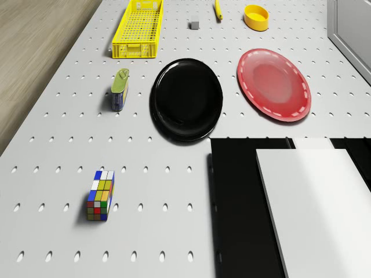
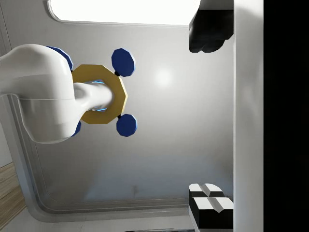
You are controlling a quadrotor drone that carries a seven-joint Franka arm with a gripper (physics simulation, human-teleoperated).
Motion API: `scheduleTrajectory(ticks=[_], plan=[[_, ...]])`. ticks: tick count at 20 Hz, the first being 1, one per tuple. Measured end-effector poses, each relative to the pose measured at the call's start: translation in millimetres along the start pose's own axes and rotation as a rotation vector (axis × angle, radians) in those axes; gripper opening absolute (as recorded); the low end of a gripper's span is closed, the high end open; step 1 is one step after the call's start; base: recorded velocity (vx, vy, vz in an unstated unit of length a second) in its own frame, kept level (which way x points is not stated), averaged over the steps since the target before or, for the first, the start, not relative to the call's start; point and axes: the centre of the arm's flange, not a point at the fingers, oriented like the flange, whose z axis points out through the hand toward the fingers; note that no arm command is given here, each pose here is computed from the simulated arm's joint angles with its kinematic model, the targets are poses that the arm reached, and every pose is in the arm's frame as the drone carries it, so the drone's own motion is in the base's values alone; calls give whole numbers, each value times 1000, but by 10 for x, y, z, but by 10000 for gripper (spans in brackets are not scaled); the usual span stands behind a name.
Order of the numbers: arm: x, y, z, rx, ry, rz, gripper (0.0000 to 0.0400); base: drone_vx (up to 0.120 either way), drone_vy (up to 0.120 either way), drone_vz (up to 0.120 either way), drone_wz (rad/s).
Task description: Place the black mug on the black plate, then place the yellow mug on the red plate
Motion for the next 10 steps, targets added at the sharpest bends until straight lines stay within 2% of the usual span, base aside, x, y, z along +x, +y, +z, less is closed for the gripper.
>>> scheduleTrajectory(ticks=[3,6,10], plan=[[-117,-114,15,-115,118,-3,400,120,0,0,0],[-295,-287,93,-299,304,-9,400,120,0,-13,0],[-589,-568,442,-684,689,-20,400,10,0,-120,0]])
